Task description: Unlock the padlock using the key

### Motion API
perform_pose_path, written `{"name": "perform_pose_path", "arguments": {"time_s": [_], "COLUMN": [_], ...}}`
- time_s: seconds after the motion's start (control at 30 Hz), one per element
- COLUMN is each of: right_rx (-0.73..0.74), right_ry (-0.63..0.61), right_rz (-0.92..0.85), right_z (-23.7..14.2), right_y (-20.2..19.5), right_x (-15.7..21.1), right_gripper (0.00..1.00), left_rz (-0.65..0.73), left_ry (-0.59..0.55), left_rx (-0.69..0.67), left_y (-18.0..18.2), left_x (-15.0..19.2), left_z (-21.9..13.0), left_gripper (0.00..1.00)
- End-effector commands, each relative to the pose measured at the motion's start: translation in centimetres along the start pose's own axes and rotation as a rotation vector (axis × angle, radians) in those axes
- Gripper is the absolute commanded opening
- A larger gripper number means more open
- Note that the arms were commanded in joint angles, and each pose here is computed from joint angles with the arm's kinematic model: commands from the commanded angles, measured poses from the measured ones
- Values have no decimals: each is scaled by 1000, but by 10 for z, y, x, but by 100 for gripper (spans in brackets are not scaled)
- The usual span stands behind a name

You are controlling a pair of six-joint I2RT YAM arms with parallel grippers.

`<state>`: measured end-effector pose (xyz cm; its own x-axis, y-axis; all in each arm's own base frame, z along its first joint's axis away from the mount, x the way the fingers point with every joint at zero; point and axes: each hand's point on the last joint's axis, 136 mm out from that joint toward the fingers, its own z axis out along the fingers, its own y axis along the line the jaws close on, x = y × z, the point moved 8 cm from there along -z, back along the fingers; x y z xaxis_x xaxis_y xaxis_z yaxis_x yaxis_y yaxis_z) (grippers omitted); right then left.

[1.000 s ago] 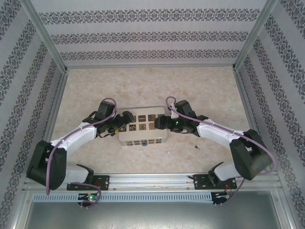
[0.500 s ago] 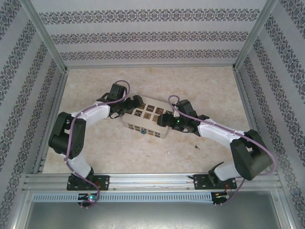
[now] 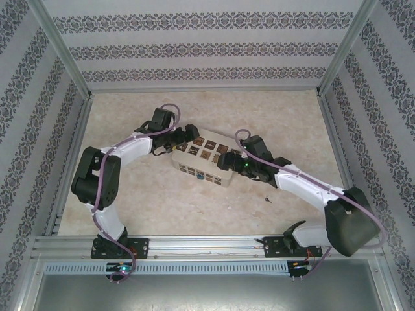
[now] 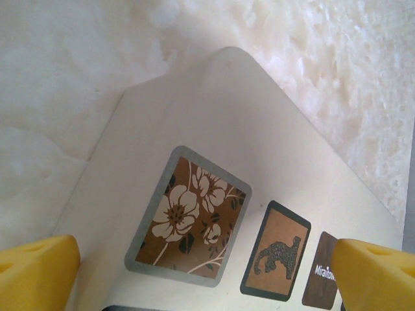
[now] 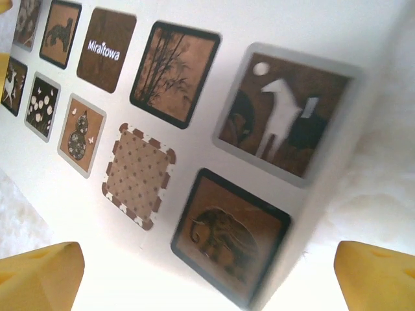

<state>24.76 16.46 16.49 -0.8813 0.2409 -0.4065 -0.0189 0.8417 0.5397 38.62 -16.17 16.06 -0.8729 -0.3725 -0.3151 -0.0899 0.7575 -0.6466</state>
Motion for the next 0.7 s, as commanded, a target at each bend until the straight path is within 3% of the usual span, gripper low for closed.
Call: {"name": "perform_pose_path", "arguments": {"time_s": [0.0, 0.13, 0.37, 0.5, 0.67], "right_rx": [170, 370, 600, 643, 666], "right_ry": [-59, -39, 144, 208, 261], "right_rz": [32, 103, 133, 150, 164], "right_z": [-26, -53, -69, -64, -51], "right_y": [-17, -41, -70, -80, -85], "right_x": [0, 10, 38, 48, 52], "right_gripper": [98, 98, 93, 82, 58], "left_rz": [67, 99, 185, 223, 224], "left_ry": [-105, -198, -311, -345, -411], "left_rx": [53, 28, -64, -132, -156], "left_y": [-14, -8, 8, 19, 27], "left_x": [-19, -21, -6, 3, 12], "left_z": [-36, -67, -105, -119, -132], "left_gripper": [99, 99, 99, 99, 99]}}
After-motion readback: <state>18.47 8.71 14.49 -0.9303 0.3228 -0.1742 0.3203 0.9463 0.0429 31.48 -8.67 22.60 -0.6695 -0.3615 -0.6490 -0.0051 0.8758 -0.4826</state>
